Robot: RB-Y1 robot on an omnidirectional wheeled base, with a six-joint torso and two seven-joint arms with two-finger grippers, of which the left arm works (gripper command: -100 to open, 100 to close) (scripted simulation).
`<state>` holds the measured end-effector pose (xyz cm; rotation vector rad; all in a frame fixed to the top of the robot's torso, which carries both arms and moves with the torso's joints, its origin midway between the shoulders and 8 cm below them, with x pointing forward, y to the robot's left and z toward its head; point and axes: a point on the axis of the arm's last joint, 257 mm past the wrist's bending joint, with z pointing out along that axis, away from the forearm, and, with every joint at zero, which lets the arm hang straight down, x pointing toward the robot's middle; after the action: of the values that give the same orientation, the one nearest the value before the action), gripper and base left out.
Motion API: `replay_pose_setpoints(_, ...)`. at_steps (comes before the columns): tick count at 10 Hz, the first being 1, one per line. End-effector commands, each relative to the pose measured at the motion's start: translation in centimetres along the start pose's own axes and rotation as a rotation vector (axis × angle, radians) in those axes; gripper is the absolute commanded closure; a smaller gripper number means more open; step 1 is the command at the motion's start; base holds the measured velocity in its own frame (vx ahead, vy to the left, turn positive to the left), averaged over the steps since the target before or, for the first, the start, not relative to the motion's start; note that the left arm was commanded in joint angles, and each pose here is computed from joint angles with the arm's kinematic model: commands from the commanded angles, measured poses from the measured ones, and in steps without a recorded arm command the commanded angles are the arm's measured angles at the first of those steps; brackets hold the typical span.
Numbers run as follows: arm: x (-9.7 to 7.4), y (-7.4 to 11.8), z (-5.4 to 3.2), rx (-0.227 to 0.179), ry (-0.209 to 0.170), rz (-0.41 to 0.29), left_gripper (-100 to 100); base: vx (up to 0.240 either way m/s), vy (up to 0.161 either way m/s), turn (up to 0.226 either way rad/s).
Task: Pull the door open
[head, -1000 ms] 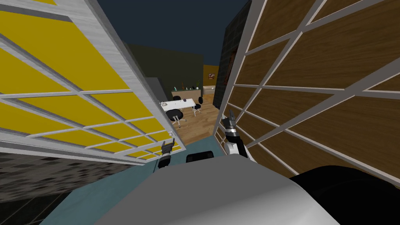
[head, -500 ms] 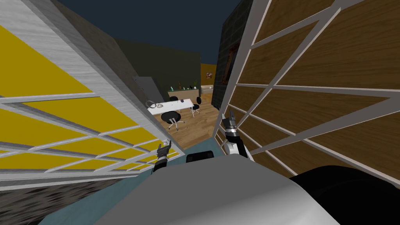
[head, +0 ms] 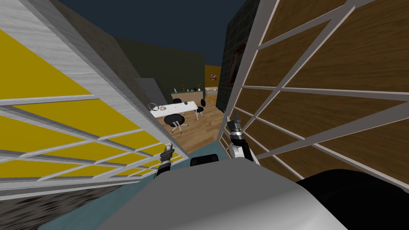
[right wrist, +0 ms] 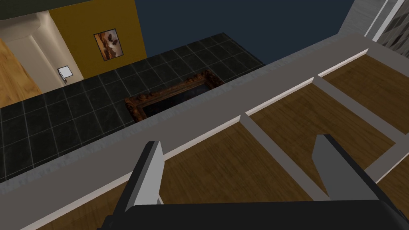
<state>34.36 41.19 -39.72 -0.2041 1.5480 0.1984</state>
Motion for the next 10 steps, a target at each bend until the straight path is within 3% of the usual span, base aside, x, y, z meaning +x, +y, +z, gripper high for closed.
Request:
replay_pose_setpoints(1,0.0,0.0,-0.03,0.0,-0.001,-0.001,100,0.0,0.0,0.0)
replay_pose_setpoints(3,0.0,0.0,-0.03,0.0,-0.001,-0.001,100,0.0,0.0,0.0)
replay_pose_setpoints(10,-0.3,0.13,0.38,-0.006,-0.011,-0.201,100,-0.026,0.01,-0.036)
